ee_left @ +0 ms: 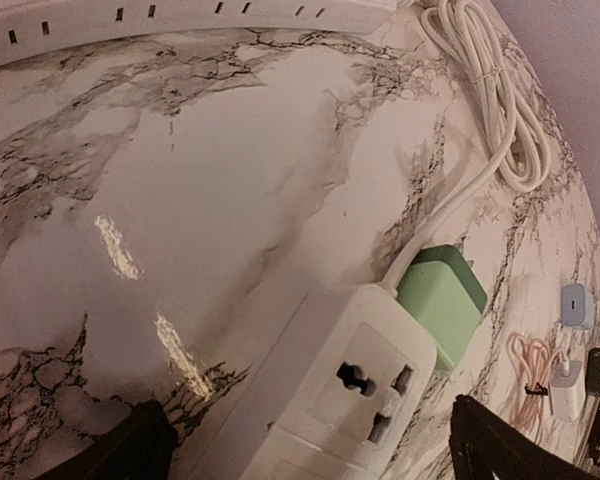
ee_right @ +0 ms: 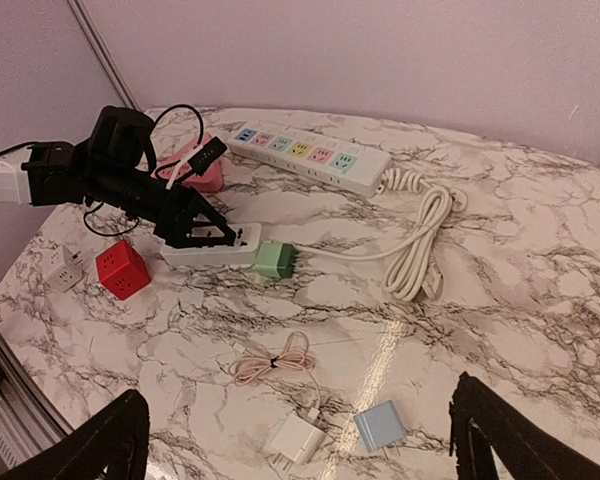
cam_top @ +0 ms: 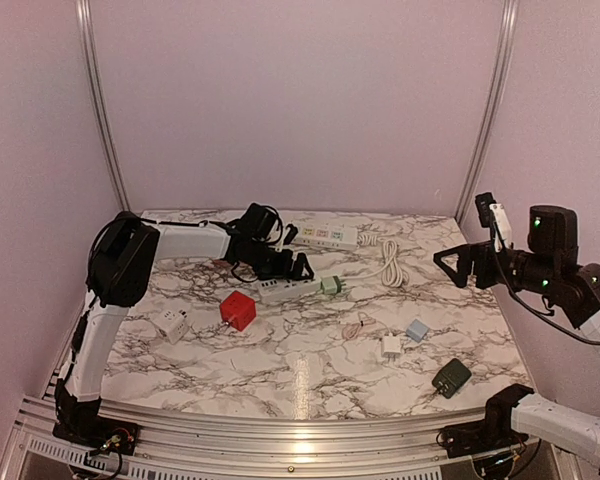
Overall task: Insert the plug
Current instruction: Move the socket to the center of the board.
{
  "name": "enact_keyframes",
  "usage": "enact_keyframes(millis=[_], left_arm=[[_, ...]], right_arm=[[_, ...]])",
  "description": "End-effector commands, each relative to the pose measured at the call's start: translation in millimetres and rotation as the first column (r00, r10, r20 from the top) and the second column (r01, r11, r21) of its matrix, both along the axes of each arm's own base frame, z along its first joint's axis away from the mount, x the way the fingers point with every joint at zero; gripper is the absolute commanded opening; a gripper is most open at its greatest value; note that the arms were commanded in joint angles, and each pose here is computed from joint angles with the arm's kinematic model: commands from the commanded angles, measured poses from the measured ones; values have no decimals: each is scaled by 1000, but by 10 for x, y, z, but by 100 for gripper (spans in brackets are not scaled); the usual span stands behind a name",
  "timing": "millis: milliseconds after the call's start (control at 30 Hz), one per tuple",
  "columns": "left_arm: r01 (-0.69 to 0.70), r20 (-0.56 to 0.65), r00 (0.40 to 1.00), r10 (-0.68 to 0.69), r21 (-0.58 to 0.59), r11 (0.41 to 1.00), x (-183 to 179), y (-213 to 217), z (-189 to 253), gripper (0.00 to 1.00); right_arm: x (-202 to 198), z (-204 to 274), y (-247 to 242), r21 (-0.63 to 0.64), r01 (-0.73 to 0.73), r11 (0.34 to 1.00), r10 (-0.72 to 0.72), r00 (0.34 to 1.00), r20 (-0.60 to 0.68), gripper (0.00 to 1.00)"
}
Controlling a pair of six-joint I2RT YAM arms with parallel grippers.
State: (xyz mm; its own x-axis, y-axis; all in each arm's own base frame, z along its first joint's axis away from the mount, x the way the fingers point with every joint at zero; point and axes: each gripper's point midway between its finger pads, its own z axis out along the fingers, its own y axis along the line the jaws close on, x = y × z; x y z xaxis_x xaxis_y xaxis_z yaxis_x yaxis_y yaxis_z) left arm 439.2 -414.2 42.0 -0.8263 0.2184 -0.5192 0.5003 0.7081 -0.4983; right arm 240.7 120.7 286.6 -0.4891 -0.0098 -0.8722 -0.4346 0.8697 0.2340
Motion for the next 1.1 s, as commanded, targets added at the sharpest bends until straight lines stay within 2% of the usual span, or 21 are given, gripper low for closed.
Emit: enact_keyframes(millis=[0,433,633,867,1067], left_arm=[[68,-37,997,-66,48,997,-262,38,4,99],[207,7,978,-210,144,968,-446,5,-10,99],[200,1,979,-204,210,957,-428,72,-149,99],[207,-3,977,-212,227,952,-452,77,-204,98],[181,41,977,-208,349,919,-452,179,-308,96]], right_arm=[[-6,86,-12,18,4,1000,-4,1000,28,98],[-1,4,-8,25,6,1000,-7,1000,17,99],[8,-1,5,31,4,1000,-5,1000,6,99],[-25,-1,-17,32,11,999,-12,1000,13,98],[-34,-36,-20,30,12,999,-12,1000,8,99]])
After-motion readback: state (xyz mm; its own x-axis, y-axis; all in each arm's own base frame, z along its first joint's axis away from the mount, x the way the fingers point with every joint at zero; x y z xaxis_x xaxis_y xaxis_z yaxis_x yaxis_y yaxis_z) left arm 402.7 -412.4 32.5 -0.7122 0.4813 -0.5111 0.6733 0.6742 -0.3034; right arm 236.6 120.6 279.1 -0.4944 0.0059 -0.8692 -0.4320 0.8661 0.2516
